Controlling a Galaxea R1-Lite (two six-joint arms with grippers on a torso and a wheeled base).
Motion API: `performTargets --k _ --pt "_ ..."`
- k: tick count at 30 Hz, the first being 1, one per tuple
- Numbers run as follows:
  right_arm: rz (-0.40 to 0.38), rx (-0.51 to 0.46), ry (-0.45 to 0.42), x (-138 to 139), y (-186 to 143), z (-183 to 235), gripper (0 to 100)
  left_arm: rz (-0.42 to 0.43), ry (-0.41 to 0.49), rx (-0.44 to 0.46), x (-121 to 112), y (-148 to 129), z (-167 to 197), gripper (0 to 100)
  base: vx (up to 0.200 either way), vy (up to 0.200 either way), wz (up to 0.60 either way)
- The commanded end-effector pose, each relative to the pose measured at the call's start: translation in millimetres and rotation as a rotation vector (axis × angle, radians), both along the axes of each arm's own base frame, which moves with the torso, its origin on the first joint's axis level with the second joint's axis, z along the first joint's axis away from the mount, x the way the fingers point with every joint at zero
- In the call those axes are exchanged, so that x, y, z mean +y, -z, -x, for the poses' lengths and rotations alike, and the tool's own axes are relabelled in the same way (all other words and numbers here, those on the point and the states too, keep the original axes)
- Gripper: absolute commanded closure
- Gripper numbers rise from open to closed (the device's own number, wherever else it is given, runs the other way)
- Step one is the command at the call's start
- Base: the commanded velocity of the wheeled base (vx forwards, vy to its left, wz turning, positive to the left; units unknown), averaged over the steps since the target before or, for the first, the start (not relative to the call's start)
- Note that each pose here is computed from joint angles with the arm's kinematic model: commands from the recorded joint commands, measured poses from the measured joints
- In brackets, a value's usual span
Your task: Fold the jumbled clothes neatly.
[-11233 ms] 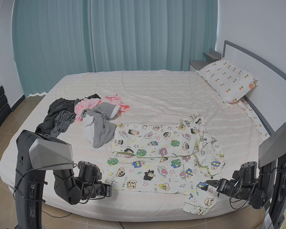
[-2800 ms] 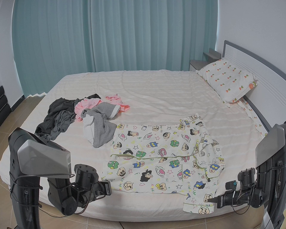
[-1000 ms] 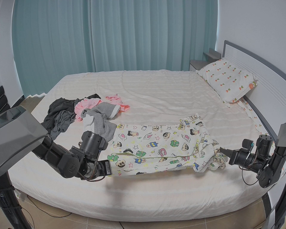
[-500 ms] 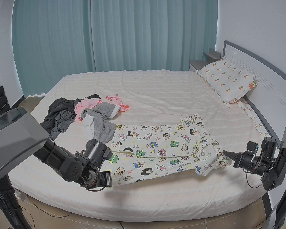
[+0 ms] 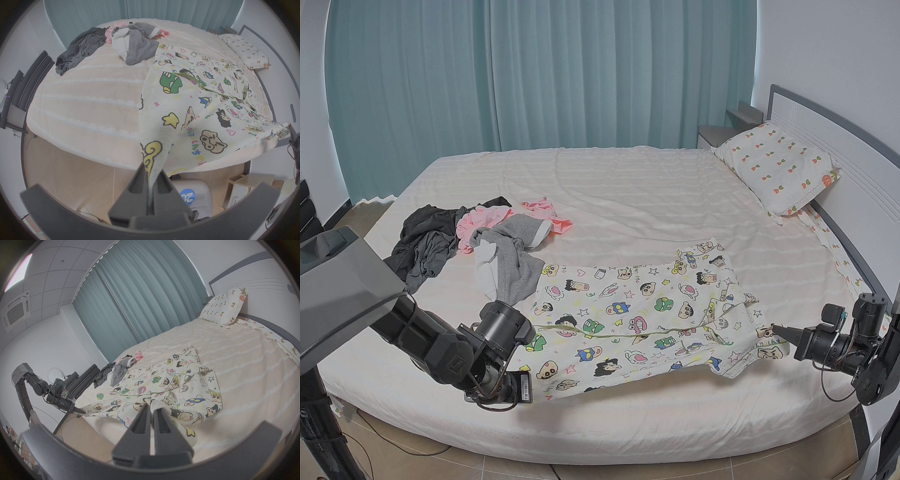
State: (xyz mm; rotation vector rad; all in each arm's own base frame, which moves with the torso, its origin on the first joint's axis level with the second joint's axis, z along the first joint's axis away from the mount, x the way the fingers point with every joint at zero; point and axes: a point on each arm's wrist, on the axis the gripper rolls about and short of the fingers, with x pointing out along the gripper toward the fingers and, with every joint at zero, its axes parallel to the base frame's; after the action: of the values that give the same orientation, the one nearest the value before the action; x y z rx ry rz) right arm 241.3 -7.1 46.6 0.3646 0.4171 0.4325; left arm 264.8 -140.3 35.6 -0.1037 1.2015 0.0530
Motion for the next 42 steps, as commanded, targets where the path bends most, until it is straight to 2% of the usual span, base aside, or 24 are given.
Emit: performTargets --k 1,4,10,13,23,42 --pt "-0.001 0.000 -0.003 0 -1 2 100 -0.002 0.002 0.013 0 2 1 100 0.000 0.000 0.00" --pt "-0.002 -0.009 -0.002 0 -2 -1 100 0.004 -0.002 0.007 -1 1 -1 100 0.000 0.000 0.00" --pt "0.004 -0.066 0.004 -2 -8 -22 100 0.097 -0.097 -0.088 -11 -19 -26 100 0.000 0.000 0.00" --pt "0.003 -0.052 0.005 -3 -10 -30 100 0.114 -0.117 -0.113 -12 -23 -36 100 0.000 0.000 0.00" --pt "-0.005 -0.022 0.008 -4 -10 -63 100 0.106 -0.198 -0.109 -1 -10 -75 100 0.000 0.000 0.00" --pt "0.011 0.029 0.051 -6 30 -117 100 0.134 -0.231 -0.158 -13 22 -141 100 0.000 0.000 0.00"
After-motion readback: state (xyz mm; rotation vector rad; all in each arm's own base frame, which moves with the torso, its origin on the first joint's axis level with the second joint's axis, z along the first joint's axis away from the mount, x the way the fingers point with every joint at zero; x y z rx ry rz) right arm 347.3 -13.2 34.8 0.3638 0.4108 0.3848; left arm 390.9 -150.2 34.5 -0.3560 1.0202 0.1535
